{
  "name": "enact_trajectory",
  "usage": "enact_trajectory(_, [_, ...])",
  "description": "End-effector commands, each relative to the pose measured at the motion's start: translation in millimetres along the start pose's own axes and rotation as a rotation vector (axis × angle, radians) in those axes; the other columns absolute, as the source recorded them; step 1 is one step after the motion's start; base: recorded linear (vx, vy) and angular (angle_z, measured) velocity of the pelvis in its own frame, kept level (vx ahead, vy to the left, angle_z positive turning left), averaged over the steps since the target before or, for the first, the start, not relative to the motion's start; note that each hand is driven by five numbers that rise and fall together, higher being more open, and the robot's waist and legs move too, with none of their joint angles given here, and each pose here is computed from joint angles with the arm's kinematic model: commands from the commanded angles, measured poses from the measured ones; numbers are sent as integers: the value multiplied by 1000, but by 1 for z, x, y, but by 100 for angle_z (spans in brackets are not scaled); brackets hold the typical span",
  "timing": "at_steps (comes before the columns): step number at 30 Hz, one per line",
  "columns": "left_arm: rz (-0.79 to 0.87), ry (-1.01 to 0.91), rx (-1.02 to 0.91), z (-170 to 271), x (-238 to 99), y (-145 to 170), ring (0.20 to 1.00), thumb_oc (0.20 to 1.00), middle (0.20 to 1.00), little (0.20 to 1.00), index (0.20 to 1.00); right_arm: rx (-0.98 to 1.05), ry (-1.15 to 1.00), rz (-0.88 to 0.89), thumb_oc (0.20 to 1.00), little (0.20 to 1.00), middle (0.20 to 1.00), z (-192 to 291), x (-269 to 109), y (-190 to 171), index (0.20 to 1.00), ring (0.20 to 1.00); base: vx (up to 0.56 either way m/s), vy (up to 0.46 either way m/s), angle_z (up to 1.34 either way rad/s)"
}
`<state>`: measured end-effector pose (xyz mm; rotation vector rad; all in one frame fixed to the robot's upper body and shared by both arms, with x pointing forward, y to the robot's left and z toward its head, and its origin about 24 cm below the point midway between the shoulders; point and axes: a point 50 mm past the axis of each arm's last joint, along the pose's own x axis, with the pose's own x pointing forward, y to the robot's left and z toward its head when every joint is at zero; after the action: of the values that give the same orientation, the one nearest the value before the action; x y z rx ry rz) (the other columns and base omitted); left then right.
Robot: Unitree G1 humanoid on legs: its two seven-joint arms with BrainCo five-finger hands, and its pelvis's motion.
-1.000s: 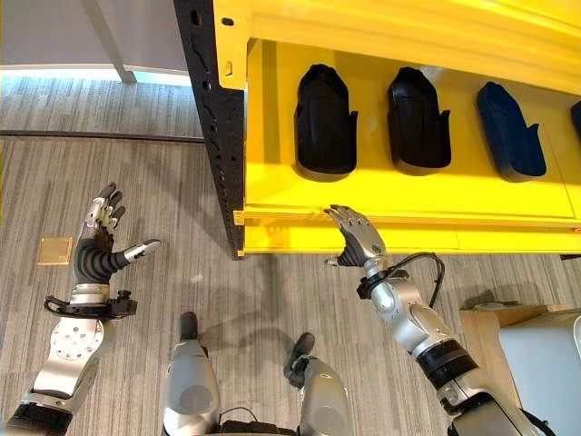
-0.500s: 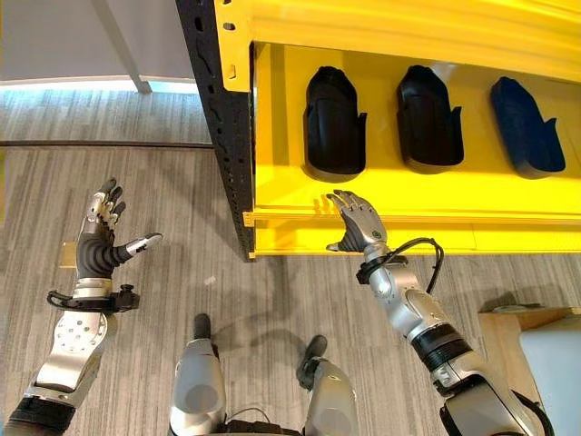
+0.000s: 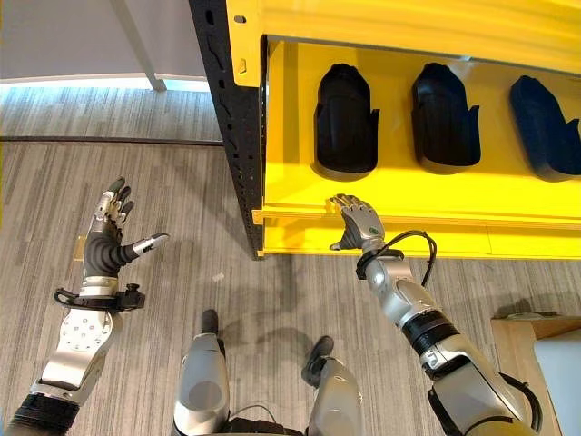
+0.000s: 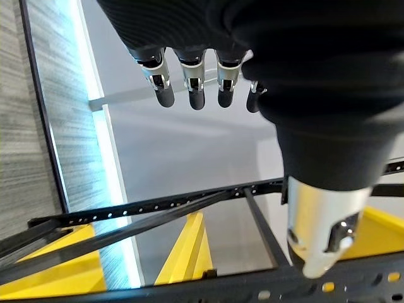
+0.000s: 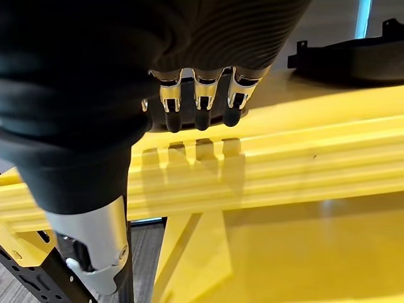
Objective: Move parts from the plastic box to the shelf.
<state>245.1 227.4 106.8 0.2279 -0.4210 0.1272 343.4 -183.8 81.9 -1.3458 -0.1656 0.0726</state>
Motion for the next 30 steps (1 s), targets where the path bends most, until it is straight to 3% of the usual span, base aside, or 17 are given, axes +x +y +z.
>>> enact_trajectory(1, [-49,-85,-2,14,3,-7,1000,1000,1000,1000,1000,21,-32,-88,1000,1000,1000,15,12,-13,1000,1000,51,21,0])
enact_trajectory(30, [-91,-64,-5,12,9,-12,1000,1000,1000,1000,1000,-115,84,-130,1000,1000,1000,-14,34,-38,1000,1000,50,8,1])
